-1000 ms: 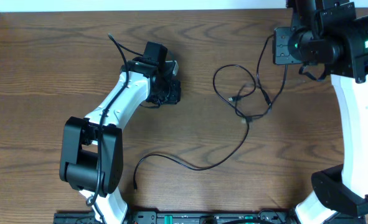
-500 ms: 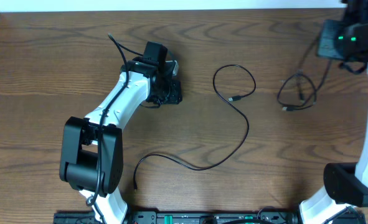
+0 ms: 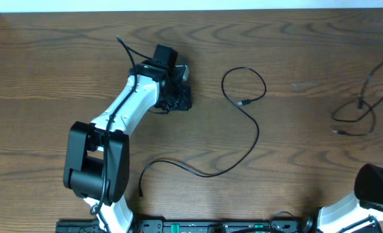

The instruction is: Untangle cables

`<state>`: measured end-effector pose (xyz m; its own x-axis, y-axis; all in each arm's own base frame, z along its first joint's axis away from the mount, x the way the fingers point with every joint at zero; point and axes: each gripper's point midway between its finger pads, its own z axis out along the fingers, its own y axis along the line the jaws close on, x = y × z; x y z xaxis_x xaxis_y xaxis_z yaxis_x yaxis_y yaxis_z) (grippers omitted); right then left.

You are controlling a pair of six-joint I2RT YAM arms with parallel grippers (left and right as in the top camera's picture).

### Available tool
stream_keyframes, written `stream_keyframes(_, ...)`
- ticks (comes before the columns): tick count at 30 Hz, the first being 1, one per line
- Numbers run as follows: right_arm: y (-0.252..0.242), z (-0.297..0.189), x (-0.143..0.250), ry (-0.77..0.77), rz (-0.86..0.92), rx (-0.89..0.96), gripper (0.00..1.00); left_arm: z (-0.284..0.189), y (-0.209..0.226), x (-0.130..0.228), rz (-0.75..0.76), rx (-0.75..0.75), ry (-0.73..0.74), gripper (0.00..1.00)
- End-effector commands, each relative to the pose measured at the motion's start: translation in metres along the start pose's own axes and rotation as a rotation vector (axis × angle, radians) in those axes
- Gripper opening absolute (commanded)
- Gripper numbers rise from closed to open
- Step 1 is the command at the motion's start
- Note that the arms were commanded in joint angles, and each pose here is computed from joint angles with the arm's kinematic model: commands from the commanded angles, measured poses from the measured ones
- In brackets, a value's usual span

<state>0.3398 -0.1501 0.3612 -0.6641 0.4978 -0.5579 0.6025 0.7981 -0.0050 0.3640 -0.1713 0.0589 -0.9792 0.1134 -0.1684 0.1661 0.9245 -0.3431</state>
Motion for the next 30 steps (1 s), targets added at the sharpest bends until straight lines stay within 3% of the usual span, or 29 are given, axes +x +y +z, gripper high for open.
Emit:
stream_keyframes(1,-0.032,-0.007,-0.011,-0.043,0.086,0.031,0.01,-0.005,-0.014,0.004,0.036,0.019,-0.005,0.37)
stream_keyframes(12,-0.117,0.016,-0.029,-0.056,0.297,0.109,0.01,0.006,-0.051,0.02,0.132,0.037,0.032,0.37)
stream_keyframes(21,-0.167,0.075,-0.062,-0.099,0.434,0.135,0.01,0.013,-0.076,0.047,0.197,0.04,0.105,0.38)
stream_keyframes(30,-0.212,0.149,-0.065,-0.051,0.508,0.178,0.01,0.015,-0.084,0.053,0.221,0.04,0.114,0.37)
